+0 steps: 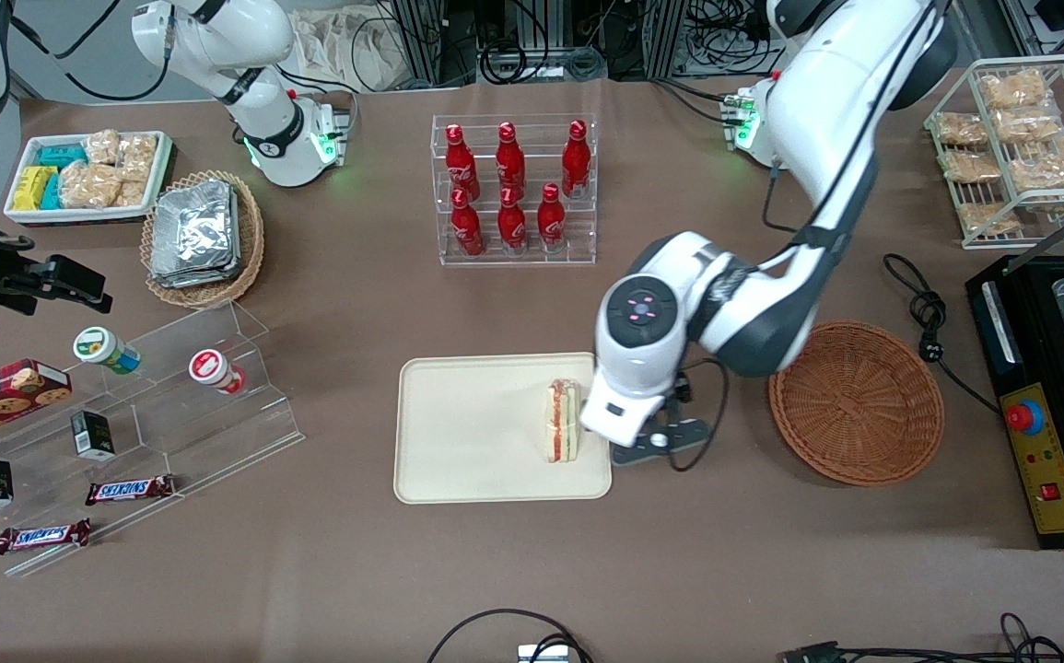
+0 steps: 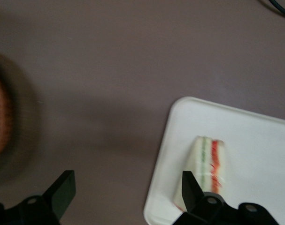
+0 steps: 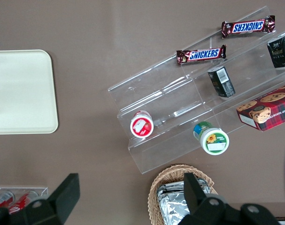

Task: Place sandwich from basket to tray

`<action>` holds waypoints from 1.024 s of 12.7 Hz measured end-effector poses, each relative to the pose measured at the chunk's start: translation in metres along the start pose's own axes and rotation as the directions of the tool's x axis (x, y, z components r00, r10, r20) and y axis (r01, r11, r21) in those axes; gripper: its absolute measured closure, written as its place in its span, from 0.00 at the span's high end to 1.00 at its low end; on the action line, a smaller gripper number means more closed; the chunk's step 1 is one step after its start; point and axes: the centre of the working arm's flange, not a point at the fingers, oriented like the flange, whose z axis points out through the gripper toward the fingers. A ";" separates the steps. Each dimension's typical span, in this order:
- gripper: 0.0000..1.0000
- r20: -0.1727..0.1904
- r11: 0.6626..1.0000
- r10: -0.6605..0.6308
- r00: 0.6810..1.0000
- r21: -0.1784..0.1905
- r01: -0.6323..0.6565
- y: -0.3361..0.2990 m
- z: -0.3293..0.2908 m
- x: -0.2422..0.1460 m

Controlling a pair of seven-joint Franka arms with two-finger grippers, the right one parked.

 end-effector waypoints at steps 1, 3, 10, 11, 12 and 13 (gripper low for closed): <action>1.00 -0.001 0.999 -0.036 0.999 0.016 0.036 -0.023 -0.012 0.017; 1.00 -0.010 0.994 -0.100 0.995 0.037 0.101 -0.068 -0.037 0.044; 1.00 0.066 0.997 -0.077 0.995 0.021 0.076 -0.181 -0.104 0.074; 1.00 0.084 0.998 -0.060 0.995 0.014 0.059 -0.201 -0.113 0.079; 1.00 0.096 0.999 -0.037 0.995 0.003 0.037 -0.220 -0.121 0.083; 1.00 0.102 1.000 -0.016 0.995 -0.007 0.017 -0.234 -0.128 0.085</action>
